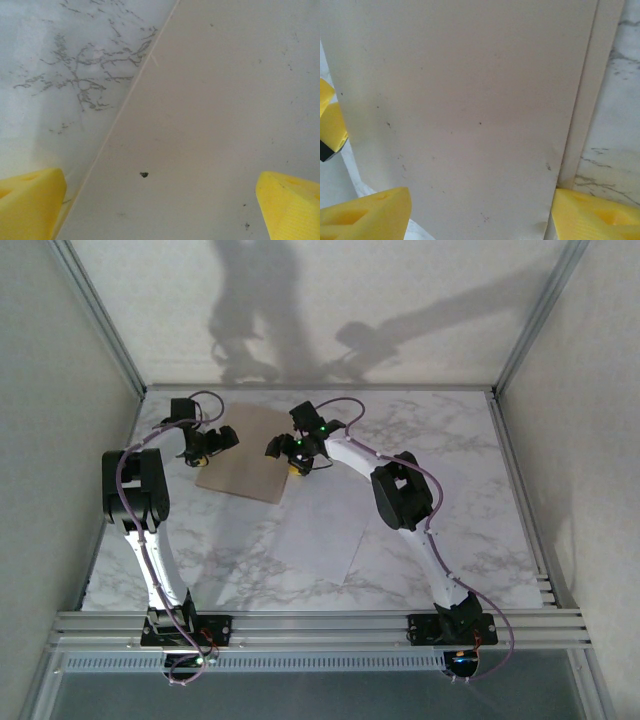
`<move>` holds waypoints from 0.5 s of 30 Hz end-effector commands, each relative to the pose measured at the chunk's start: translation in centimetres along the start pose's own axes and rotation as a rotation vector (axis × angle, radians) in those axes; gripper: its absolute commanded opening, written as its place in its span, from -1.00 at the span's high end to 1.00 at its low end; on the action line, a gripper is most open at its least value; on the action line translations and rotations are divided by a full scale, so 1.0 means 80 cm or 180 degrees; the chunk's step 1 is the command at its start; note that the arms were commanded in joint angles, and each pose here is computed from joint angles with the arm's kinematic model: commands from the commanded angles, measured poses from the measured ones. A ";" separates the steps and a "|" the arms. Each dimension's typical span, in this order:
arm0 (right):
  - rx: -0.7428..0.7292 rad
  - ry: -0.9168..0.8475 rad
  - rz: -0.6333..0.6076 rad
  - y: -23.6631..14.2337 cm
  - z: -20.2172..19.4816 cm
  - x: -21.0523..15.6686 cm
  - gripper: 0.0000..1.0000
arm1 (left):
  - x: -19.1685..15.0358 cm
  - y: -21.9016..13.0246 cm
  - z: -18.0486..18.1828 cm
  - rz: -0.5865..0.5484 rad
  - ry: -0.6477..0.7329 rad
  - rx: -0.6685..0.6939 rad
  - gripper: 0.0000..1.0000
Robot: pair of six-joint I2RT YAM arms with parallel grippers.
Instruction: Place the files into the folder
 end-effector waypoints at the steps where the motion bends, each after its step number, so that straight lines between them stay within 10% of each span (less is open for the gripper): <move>1: 0.0284 0.0028 0.0222 0.000 0.021 -0.011 -0.50 | -0.001 -0.017 -0.017 0.0016 0.0011 -0.0202 -0.94; 15: 0.0765 0.0058 0.0267 -0.066 0.065 -0.022 -0.44 | -0.005 -0.035 -0.023 -0.0019 -0.0033 -0.0242 -0.94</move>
Point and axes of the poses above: each hand's point on the last joint's axis, 136 mm out from that joint toward the fingers, its own y axis out along the fingers, its own z axis along the line the jaws close on, x = y × z, the point moved 9 cm from there along -y, back along the fingers, and after that the axes turned 15 degrees about y, right-handed, at the moved point
